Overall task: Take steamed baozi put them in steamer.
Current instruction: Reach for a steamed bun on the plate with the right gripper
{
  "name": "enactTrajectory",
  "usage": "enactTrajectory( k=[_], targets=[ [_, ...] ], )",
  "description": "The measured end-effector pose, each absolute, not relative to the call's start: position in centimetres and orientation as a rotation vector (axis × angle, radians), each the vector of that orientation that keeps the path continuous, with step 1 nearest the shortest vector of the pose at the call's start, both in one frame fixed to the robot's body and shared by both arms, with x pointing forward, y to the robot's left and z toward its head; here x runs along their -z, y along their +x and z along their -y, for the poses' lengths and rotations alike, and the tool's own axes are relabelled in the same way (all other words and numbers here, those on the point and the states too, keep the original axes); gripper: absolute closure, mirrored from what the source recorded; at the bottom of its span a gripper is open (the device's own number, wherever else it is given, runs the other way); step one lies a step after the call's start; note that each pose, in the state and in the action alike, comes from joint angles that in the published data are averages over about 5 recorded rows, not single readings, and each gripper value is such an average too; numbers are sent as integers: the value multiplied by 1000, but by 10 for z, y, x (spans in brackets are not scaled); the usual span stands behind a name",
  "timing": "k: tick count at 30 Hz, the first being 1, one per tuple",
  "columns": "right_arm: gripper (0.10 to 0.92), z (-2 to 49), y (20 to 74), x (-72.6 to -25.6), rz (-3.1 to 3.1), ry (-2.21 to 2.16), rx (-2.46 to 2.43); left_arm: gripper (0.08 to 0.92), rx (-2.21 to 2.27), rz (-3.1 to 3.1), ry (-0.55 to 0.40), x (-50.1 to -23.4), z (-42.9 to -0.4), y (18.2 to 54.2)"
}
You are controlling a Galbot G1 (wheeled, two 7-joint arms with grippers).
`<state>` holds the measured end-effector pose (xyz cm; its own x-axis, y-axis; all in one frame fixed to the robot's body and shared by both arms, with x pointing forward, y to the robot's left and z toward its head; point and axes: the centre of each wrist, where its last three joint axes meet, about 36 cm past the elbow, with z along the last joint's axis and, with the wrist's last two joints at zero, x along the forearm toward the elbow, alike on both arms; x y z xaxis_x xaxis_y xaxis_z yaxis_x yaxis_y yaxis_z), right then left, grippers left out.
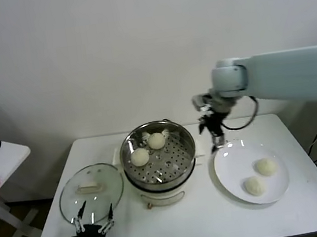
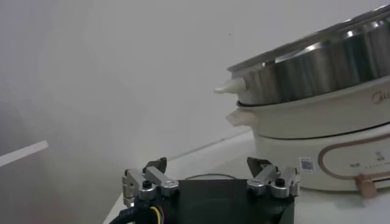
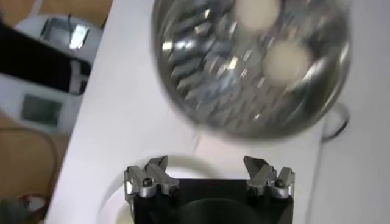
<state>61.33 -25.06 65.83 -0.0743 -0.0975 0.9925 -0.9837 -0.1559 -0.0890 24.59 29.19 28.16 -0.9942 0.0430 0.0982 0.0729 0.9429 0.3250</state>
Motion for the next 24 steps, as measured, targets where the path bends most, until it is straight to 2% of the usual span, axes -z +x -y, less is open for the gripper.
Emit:
enactTrajectory(
  k=[4, 9, 24],
  targets=[
    [200, 294, 600, -627, 1248, 1313, -1312, 177, 507, 3004, -83, -280, -293, 245],
    [200, 325, 588, -584, 1227, 1286, -1281, 177, 501, 3002, -78, -279, -291, 245],
    [200, 354, 577, -498, 1205, 1254, -1240, 177, 521, 2981, -61, -275, -296, 239]
  ],
)
